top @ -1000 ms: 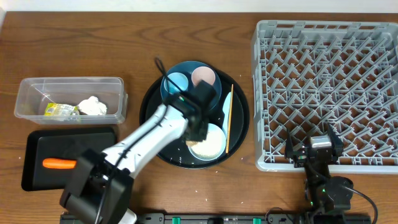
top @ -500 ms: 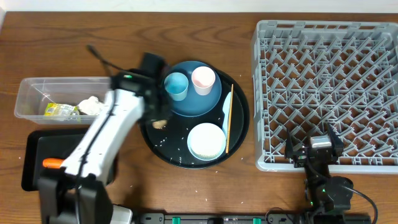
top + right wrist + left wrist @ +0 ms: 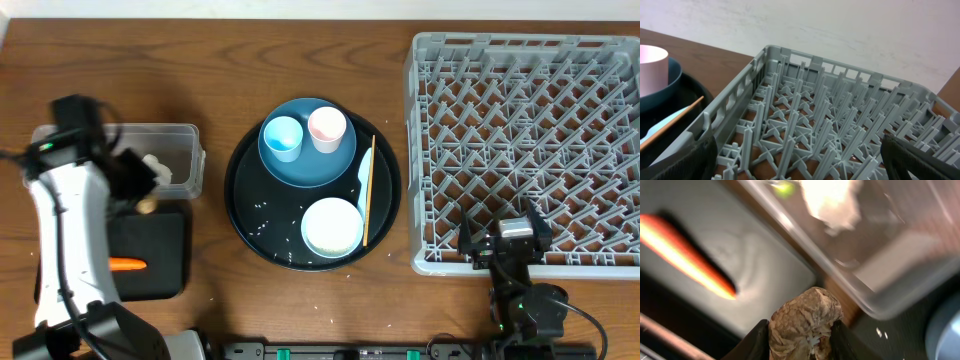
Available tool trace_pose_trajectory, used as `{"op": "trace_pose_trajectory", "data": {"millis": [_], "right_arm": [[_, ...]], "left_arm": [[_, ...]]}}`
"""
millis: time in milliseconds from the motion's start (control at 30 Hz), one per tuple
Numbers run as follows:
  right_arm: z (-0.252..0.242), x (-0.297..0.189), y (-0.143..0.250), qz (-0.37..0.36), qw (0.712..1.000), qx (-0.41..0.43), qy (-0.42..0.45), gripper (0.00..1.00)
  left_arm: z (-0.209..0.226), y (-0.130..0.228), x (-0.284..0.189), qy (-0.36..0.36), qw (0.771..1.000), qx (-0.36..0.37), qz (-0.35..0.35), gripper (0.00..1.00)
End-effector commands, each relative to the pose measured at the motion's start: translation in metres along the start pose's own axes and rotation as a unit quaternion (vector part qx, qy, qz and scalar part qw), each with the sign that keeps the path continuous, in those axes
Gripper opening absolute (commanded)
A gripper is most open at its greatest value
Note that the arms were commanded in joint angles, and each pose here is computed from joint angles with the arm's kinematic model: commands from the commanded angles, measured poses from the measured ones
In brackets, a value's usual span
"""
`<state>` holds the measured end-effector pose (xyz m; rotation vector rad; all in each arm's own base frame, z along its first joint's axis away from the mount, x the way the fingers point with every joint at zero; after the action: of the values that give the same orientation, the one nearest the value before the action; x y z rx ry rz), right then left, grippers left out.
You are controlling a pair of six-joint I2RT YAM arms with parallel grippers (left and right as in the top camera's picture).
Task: Sort waste into correct bins and load items into the dishwasher rack
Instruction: 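Carry the scrap left and drop it onto the black tray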
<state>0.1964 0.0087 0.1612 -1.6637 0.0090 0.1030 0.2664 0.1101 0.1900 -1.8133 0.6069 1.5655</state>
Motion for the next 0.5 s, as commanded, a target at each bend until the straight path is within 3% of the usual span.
{"op": "trace_pose_trajectory", "data": {"millis": [0, 233, 467], "right_arm": [[-0.001, 0.000, 0.001, 0.002, 1.000, -0.002, 0.004, 0.99], [-0.001, 0.000, 0.001, 0.002, 1.000, -0.002, 0.004, 0.99], [-0.001, 0.000, 0.001, 0.002, 1.000, -0.002, 0.004, 0.99]], "left_arm": [[0.030, -0.012, -0.006, -0.016, 0.999, -0.043, -0.018, 0.36], [0.086, -0.022, -0.007, -0.036, 0.989, -0.139, -0.026, 0.36], [0.110, -0.026, -0.002, -0.044, 0.983, -0.178, -0.028, 0.36]]}}
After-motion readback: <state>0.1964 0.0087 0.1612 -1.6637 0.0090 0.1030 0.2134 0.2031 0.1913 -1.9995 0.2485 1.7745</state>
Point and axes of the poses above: each gripper's point midway between its finger pads, its own x axis out along the fingers, its own z axis along the line the jaws close on, y = z × x, the point moved 5 cm from there along -x, back along the fingers, and after that the axes turned 7 degrees about x, right-handed, at the moved point
